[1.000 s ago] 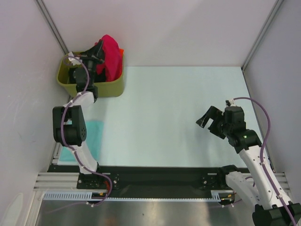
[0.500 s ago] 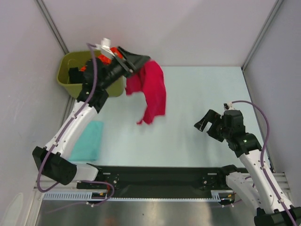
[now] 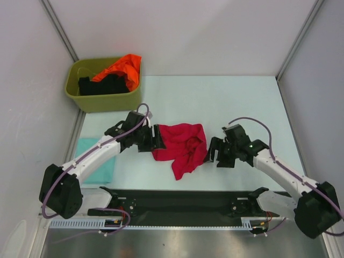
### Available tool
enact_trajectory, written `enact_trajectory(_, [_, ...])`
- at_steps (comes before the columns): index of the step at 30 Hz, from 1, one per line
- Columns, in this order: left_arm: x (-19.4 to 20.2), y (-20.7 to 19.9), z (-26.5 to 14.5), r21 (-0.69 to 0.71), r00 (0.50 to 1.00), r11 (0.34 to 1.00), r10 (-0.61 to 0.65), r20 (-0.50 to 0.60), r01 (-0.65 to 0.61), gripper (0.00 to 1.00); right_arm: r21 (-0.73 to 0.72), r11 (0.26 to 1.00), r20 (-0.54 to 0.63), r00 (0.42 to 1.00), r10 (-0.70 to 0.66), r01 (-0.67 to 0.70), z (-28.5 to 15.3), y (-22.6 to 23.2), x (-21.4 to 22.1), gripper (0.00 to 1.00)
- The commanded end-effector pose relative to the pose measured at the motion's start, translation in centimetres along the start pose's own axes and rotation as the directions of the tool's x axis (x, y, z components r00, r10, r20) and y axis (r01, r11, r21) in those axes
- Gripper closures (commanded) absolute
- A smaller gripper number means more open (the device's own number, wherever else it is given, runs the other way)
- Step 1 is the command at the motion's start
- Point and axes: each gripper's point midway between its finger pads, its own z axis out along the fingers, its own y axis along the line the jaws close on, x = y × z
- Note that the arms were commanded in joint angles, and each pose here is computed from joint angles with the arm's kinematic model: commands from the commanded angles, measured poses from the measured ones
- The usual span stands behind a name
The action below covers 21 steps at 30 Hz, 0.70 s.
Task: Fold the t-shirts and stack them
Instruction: Flatten the tshirt out
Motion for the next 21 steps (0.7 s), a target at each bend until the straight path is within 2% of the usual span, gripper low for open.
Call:
enact_trajectory(1, [-2.9, -2.0, -0.8, 0.099, 0.993, 0.994, 0.042, 0.111, -0.053, 0.25, -0.068, 0.995, 0.031, 0.997, -0.064, 0.067, 1.4, 2.6, -1.0, 0.20])
enact_trajectory(3, [-3.7, -1.7, 0.4, 0.108, 0.996, 0.994, 0.008, 0.090, -0.017, 0.15, -0.063, 0.994, 0.027, 0.996, -0.091, 0.092, 2.6, 3.3, -1.6, 0.17])
enact_trajectory(7, [-5.4, -2.0, 2.1, 0.104, 0.997, 0.993, 0.053, 0.064, -0.060, 0.17, -0.009, 0.990, 0.010, 0.990, -0.140, 0.140, 4.2, 3.4, -3.1, 0.15])
enact_trajectory(8, [-5.6, -2.2, 2.5, 0.116, 0.996, 0.990, 0.069, 0.054, -0.075, 0.19, 0.016, 0.990, 0.011, 0.990, -0.142, 0.142, 4.4, 3.2, -3.5, 0.16])
enact_trajectory(9, [-6.7, -3.2, 2.6, 0.140, 0.990, 0.982, 0.115, 0.079, -0.125, 0.26, 0.045, 0.989, 0.021, 0.989, -0.144, 0.143, 4.5, 2.9, -4.1, 0.16])
enact_trajectory(11, [-7.0, -3.5, 4.2, 0.151, 0.989, 0.978, 0.139, 0.044, -0.144, 0.33, 0.052, 0.986, 0.028, 0.987, -0.159, 0.158, 4.4, 3.4, -5.1, 0.21])
enact_trajectory(12, [-7.8, -4.6, 4.3, 0.163, 0.982, 0.969, 0.177, 0.058, -0.185, 0.35, 0.059, 0.986, 0.040, 0.986, -0.160, 0.158, 4.3, 3.4, -5.6, 0.26])
enact_trajectory(14, [-7.2, -5.1, 6.5, 0.159, 0.976, 0.964, 0.216, 0.010, -0.214, 0.38, 0.047, 0.986, 0.063, 0.985, -0.163, 0.160, 3.9, 4.0, -6.5, 0.30])
enact_trajectory(16, [-7.6, -6.2, 7.4, 0.163, 0.971, 0.958, 0.238, -0.005, -0.235, 0.36, 0.032, 0.989, 0.083, 0.985, -0.149, 0.147, 3.4, 4.4, -7.6, 0.32])
enact_trajectory(17, [-6.9, -6.0, 8.9, 0.135, 0.966, 0.959, 0.256, -0.033, -0.249, 0.32, 0.023, 0.989, 0.091, 0.985, -0.148, 0.147, 3.3, 4.6, -8.0, 0.31])
enact_trajectory(21, [-7.0, -5.6, 10.4, 0.042, 0.958, 0.960, 0.279, -0.067, -0.276, 0.29, 0.000, 0.992, 0.073, 0.989, -0.126, 0.127, 3.7, 5.1, -9.0, 0.31])
